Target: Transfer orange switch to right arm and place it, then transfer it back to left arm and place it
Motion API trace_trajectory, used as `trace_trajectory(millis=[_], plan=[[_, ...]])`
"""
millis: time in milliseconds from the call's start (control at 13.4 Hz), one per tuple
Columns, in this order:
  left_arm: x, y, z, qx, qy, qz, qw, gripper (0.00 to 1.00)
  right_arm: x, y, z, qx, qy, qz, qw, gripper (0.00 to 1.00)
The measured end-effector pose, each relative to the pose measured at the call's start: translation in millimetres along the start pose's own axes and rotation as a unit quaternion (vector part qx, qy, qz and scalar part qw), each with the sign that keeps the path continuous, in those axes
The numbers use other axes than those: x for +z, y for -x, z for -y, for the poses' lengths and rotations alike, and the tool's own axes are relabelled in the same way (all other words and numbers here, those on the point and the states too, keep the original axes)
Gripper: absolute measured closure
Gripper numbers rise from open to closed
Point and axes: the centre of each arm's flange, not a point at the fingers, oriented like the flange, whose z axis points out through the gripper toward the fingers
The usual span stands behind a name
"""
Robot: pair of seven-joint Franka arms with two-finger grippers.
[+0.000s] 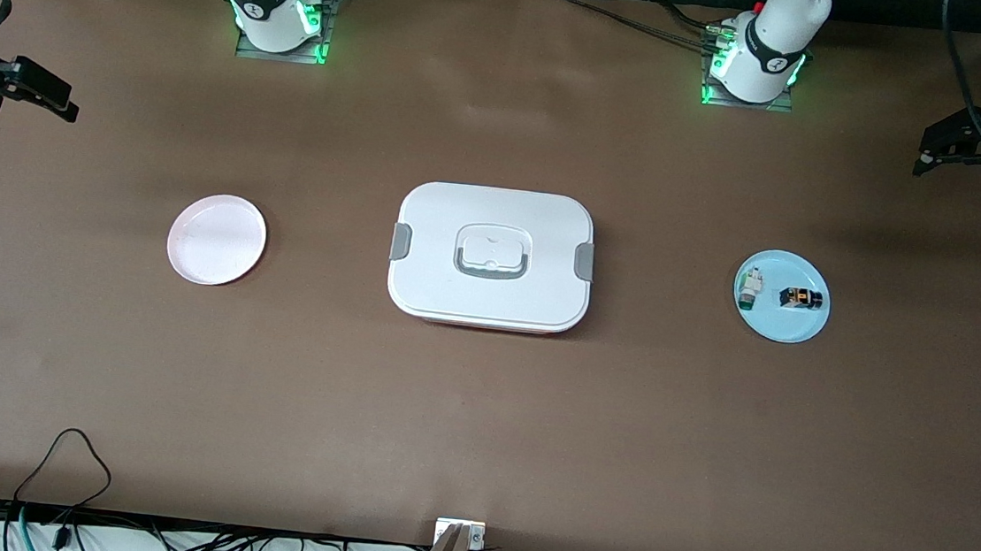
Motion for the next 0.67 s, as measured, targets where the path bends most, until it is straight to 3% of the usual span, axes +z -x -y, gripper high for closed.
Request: trace_trajectory(millis=[673], plan=[[0,9,-2,-0.019,-0.004,-0.017,1.000,0.00,7,21,0,-0.001,-0.001,-0.018,1.000,0.00]])
